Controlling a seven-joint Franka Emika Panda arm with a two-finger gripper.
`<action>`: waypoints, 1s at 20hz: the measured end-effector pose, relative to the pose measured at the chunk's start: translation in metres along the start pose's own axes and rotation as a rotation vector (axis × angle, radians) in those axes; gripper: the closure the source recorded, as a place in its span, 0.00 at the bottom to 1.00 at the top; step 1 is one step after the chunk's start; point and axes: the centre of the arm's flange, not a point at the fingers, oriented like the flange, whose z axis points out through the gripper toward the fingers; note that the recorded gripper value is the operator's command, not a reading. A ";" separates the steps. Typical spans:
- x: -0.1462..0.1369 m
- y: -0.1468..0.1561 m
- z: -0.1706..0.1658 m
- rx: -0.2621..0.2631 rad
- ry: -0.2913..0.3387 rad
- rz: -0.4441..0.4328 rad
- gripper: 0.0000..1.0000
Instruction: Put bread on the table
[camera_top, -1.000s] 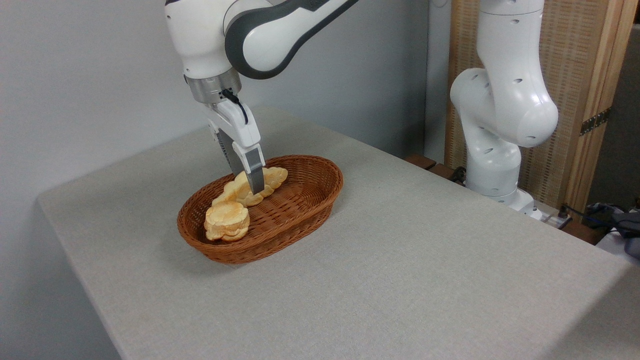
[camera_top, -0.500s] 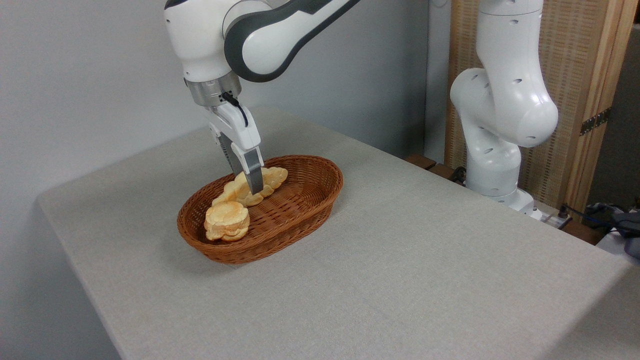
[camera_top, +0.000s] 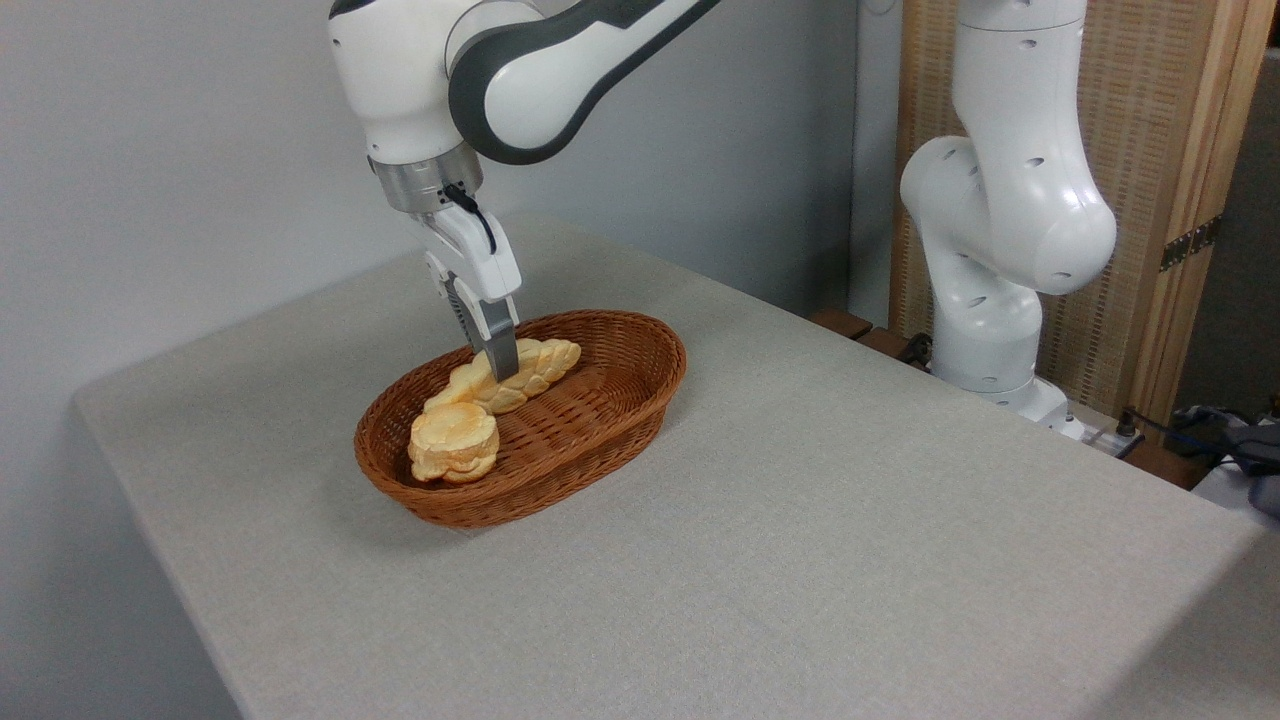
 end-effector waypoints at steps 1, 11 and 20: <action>0.000 0.000 0.000 0.000 0.000 -0.001 0.70; 0.001 -0.003 -0.018 0.016 0.033 -0.004 0.72; -0.021 -0.031 -0.064 0.037 0.078 -0.067 0.71</action>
